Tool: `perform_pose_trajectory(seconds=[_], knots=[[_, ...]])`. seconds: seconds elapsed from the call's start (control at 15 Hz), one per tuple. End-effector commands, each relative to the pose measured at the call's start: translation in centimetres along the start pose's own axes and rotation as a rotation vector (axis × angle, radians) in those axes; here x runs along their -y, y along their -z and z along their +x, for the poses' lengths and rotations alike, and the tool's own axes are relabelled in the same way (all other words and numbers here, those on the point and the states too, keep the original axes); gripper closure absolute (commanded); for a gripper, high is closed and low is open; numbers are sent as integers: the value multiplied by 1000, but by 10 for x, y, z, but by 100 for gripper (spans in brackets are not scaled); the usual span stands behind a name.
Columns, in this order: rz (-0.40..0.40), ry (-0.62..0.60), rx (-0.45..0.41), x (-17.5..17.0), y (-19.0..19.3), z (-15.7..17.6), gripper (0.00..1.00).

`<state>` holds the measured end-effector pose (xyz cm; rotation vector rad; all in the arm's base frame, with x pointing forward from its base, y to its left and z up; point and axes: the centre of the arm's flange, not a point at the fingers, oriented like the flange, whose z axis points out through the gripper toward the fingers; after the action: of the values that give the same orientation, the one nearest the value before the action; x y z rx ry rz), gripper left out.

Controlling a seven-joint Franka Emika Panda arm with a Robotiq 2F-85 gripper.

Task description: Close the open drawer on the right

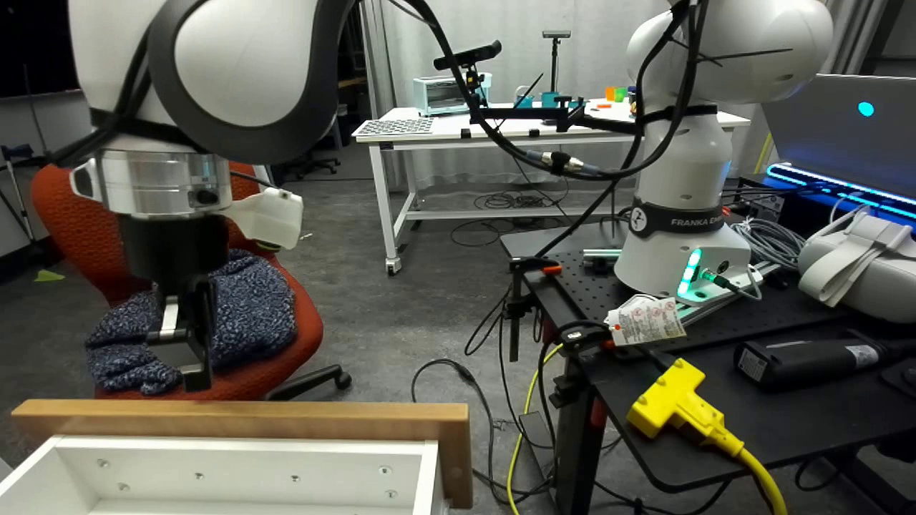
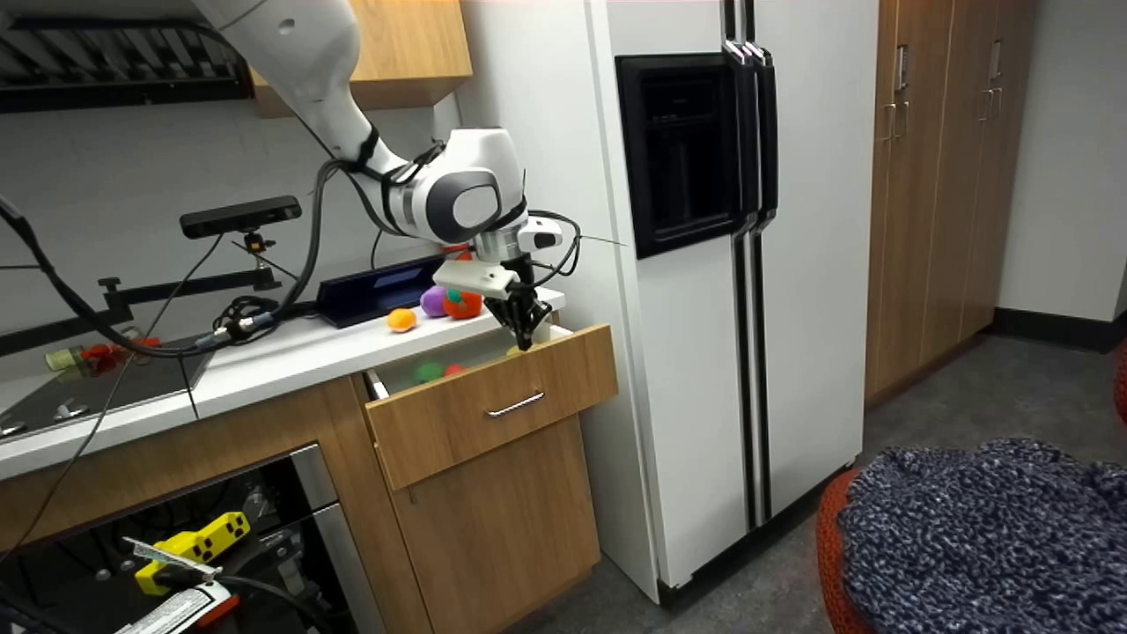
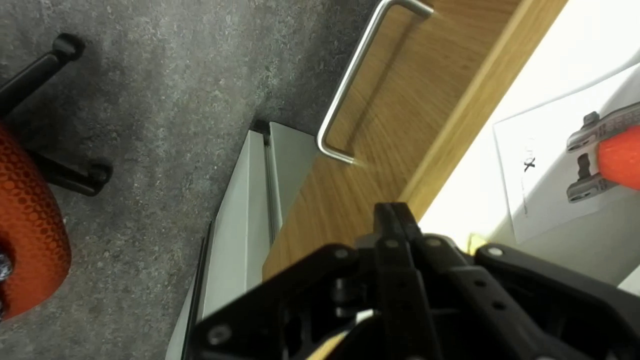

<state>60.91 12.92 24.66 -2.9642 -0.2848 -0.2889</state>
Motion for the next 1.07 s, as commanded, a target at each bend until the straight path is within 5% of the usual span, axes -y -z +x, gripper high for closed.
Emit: perform_pose_trajectory(seconds=[0.0, 0.47, 1.0], knots=[[-5, 27, 27, 17, -24, 7, 100], [6, 42, 27, 20, -32, 14, 100], [139, 82, -3, 57, -45, 46, 100]])
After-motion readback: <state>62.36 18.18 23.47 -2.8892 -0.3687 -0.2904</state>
